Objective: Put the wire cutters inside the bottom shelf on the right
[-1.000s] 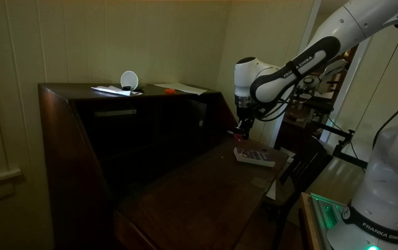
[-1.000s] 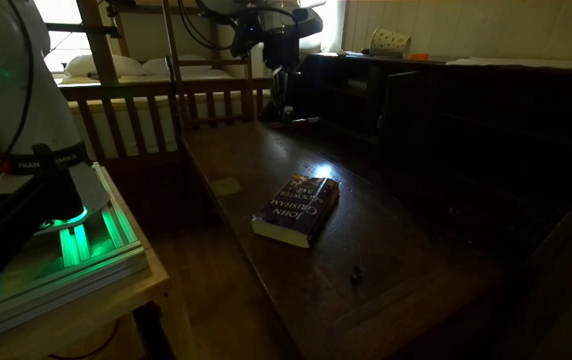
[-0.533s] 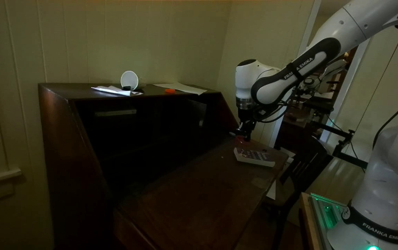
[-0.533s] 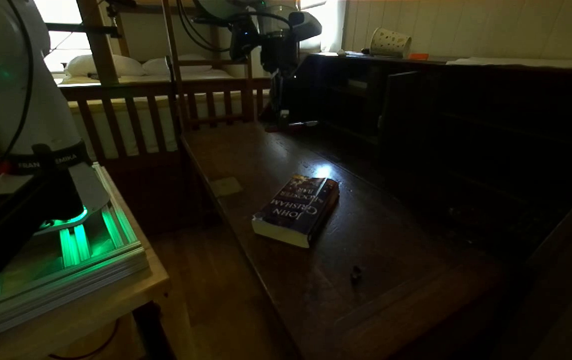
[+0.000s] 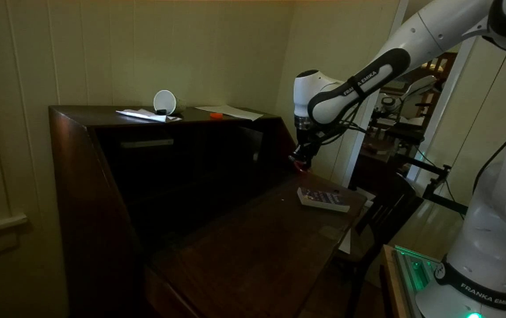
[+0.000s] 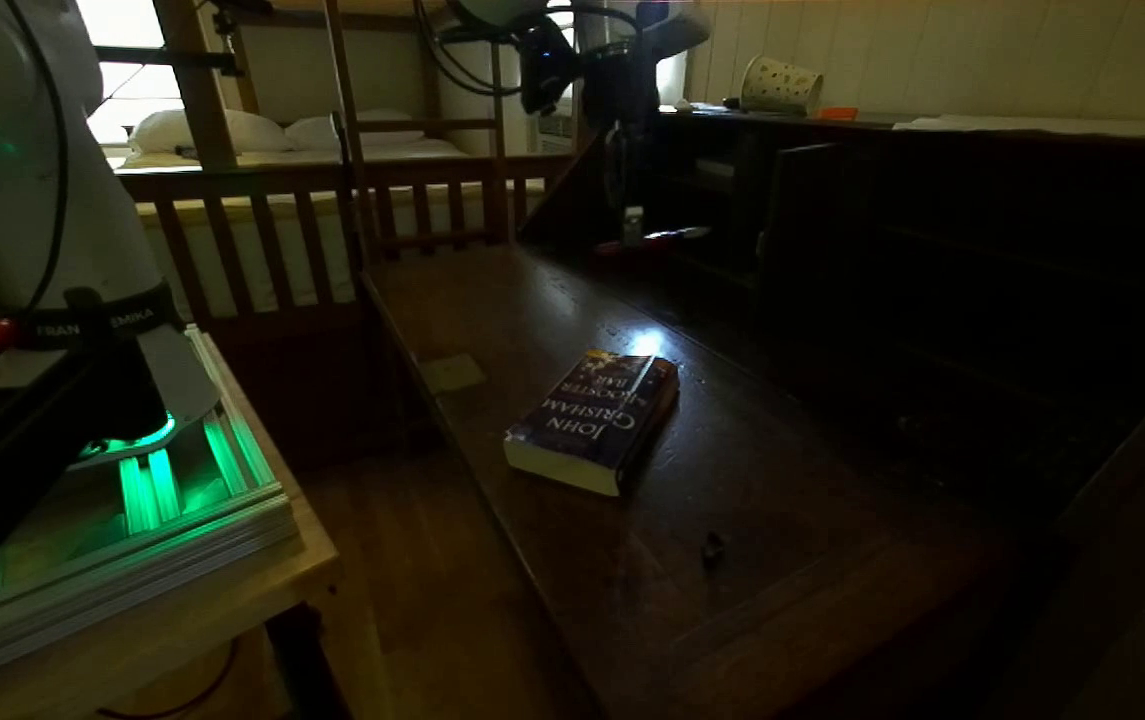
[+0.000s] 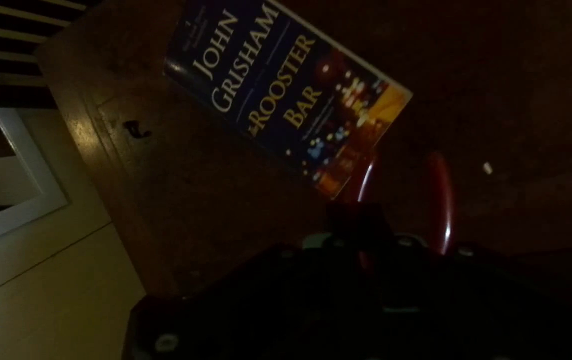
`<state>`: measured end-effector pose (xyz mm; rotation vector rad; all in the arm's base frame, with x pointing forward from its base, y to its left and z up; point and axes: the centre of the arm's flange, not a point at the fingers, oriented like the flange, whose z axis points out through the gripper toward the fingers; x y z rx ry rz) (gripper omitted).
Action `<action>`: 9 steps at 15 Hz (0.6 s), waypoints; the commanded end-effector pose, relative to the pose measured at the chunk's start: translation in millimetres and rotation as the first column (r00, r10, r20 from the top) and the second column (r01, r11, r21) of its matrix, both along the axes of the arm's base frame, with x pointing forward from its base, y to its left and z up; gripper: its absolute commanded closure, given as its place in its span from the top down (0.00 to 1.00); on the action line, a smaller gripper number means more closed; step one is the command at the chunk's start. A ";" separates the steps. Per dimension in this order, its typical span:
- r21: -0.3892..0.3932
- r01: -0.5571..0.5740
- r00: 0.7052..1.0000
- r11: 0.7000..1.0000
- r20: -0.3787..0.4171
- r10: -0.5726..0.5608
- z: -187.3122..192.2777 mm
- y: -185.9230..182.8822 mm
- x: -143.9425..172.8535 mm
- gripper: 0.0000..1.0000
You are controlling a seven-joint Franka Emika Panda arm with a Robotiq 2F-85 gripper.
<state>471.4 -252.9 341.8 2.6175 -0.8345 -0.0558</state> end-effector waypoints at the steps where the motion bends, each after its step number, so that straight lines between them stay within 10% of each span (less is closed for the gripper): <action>1: 0.017 0.137 0.989 0.990 0.055 -0.138 7.7 -70.2 38.4 0.03; 9: 0.223 0.198 0.957 0.954 0.166 -0.238 -57.6 -173.0 57.3 0.03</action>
